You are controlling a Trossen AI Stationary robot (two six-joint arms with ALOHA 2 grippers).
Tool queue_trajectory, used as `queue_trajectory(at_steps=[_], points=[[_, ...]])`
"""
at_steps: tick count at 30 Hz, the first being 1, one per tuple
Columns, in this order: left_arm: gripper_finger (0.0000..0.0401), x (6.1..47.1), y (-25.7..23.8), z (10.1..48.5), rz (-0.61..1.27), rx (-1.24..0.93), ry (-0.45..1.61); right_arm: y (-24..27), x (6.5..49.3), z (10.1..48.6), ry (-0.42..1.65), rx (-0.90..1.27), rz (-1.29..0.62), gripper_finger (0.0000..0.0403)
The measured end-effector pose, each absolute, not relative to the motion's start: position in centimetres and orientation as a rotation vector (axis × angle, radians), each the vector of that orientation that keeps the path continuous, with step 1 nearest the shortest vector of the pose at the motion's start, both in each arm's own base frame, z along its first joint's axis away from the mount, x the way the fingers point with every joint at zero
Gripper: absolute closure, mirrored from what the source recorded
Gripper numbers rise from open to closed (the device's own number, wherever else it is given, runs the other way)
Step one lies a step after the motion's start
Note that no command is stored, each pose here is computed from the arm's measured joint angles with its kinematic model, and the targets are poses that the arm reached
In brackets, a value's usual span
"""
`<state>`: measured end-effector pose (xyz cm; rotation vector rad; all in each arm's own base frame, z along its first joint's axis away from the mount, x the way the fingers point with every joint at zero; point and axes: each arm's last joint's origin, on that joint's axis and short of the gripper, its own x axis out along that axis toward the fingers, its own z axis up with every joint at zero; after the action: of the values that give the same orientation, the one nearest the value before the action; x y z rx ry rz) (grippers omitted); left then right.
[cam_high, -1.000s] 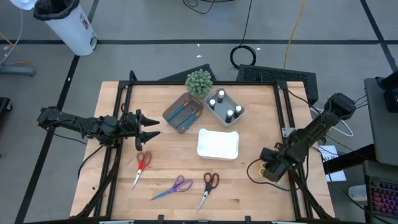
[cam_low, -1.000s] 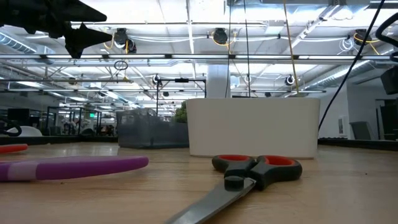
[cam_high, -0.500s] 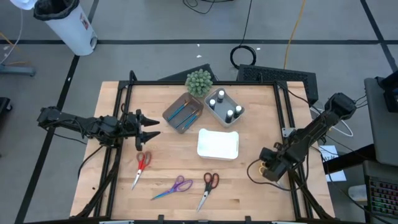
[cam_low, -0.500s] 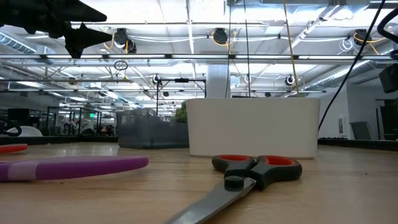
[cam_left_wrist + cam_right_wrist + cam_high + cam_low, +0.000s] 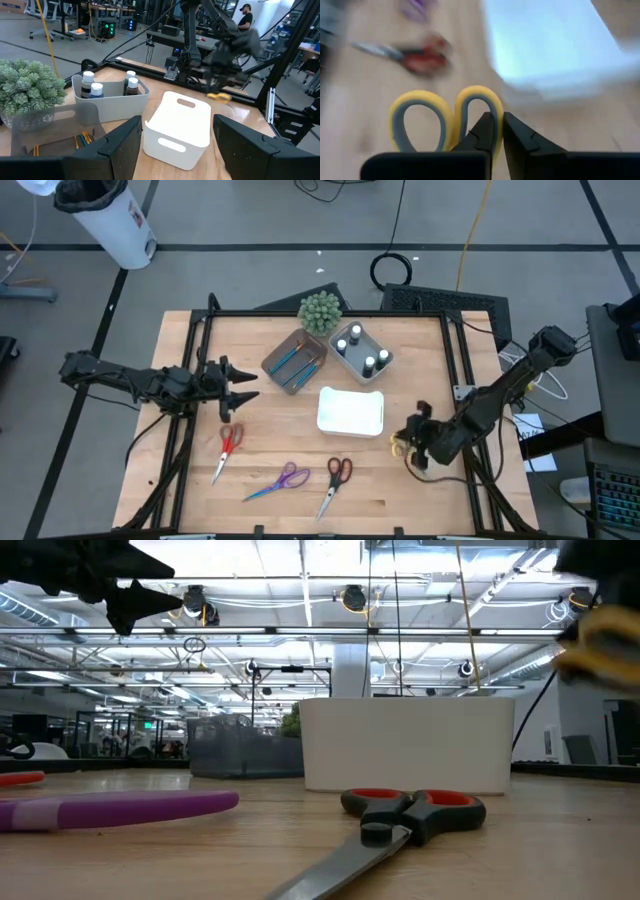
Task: Pick & Place Paint Supplies
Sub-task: Put the yellow scissors into the white bin
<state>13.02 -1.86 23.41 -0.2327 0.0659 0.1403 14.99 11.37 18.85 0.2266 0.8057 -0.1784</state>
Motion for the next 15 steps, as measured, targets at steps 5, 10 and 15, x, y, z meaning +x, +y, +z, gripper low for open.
queue_trajectory(at_steps=[5,10,15], points=[[0.0148,13.4,-1.9,23.2,0.164,-0.230,0.082,11.8,17.3,21.8,0.514,0.132,-0.018,0.0394],[0.0148,13.4,-1.9,23.7,0.153,-0.252,0.034,10.9,19.6,25.0,0.193,-0.046,0.021,0.0394],[0.0148,13.4,-1.9,23.8,0.149,-0.252,0.024,8.7,21.3,28.0,-0.093,-0.161,-0.015,0.0394]])
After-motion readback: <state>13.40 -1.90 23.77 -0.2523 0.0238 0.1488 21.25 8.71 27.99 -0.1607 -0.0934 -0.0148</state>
